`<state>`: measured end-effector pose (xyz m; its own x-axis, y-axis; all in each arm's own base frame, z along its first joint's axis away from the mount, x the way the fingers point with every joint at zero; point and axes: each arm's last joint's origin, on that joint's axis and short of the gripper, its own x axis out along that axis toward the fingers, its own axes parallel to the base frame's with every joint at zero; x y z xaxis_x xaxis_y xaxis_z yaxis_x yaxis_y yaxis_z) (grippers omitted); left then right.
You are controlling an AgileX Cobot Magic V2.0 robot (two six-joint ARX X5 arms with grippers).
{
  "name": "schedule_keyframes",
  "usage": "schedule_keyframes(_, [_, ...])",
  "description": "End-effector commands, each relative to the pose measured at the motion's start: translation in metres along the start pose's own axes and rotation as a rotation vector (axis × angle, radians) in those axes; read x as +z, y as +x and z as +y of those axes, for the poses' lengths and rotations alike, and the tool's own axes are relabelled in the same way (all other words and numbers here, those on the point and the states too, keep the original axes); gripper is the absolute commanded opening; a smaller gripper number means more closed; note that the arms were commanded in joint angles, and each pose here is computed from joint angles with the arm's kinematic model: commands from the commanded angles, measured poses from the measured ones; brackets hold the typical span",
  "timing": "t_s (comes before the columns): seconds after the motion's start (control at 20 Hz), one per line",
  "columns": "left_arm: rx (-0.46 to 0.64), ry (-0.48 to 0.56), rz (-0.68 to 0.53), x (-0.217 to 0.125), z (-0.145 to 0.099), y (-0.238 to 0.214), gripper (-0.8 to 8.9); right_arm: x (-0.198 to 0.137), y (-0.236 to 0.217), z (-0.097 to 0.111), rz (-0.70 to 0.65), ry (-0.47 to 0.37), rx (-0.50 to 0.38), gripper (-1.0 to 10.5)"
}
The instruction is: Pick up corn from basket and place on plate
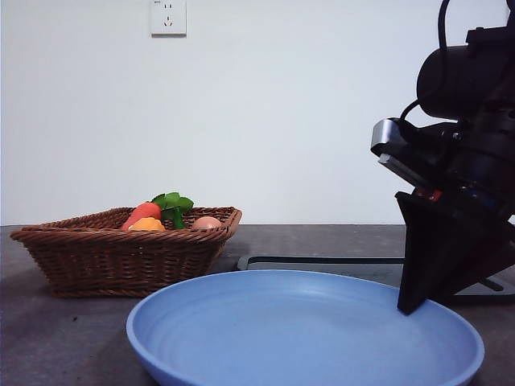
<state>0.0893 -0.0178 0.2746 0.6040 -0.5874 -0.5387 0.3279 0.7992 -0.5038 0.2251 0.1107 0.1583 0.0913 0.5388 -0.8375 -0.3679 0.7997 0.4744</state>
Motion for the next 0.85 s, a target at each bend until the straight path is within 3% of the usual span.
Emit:
schedule_keyframes(0.05, [-0.008,0.015,-0.018,0.008,-0.002,-0.001,4.29,-0.001,-0.011,0.008,-0.011,-0.008,0.029,0.0])
schedule_keyframes(0.55, [-0.022,-0.023,-0.035,0.046,0.008,0.043,4.28,-0.051,-0.107,0.051,-0.226,-0.09,0.076,0.0])
schedule_keyframes(0.85, [0.154,0.007,0.029,0.076,0.001,0.1,4.28,-0.07,-0.131,0.06,-0.338,-0.085,0.077,0.0])
